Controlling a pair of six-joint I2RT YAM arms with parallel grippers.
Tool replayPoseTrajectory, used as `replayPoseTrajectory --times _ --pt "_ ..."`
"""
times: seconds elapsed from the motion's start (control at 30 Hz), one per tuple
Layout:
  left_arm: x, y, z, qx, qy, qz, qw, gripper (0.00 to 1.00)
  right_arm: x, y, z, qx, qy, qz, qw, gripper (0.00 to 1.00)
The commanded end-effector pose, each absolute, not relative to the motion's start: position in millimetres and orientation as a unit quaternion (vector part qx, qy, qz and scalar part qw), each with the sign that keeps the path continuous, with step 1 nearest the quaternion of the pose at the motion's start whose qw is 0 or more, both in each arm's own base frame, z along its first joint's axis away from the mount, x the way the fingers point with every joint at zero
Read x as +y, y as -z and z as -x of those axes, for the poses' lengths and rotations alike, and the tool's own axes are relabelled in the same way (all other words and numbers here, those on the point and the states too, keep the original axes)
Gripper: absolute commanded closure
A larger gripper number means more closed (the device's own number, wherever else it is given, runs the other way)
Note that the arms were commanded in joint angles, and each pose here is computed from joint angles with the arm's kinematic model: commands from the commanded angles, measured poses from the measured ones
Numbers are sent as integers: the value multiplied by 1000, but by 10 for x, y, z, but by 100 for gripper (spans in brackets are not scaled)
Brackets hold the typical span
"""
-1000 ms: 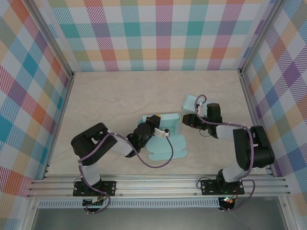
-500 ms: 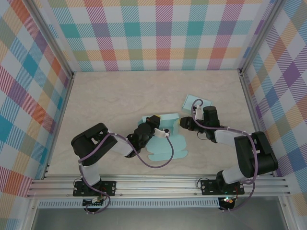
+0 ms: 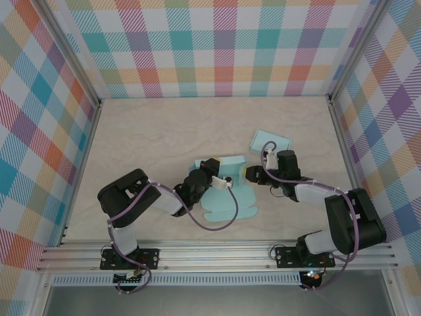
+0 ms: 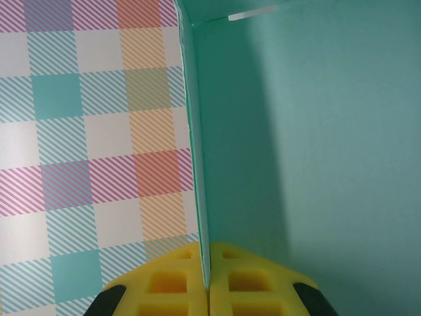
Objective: Fold the paper box
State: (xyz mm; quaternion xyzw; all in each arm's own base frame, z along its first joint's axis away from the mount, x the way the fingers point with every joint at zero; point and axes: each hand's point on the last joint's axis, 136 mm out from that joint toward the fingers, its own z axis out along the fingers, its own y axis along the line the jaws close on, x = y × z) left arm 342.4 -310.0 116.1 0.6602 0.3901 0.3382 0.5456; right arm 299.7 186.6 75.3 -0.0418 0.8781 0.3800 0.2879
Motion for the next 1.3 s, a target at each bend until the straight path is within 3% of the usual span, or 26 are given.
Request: replayPoseTrajectory --times 0.0,0.3,0.7,1.27 --pt "-3122 -874 -3337 380 -335 -700 504 100 1936 -789 -2903 871 -396 66 283 53" --pt "-3130 -864 -3328 377 -333 -703 502 100 1946 -743 -2968 877 -375 65 293 48" --pt "-3135 -872 -3303 375 -327 -705 505 100 2035 -603 -3193 891 -313 73 322 50" --pt "-3138 -846 -3273 371 -321 -711 504 100 2008 -777 -3393 874 -249 89 408 48"
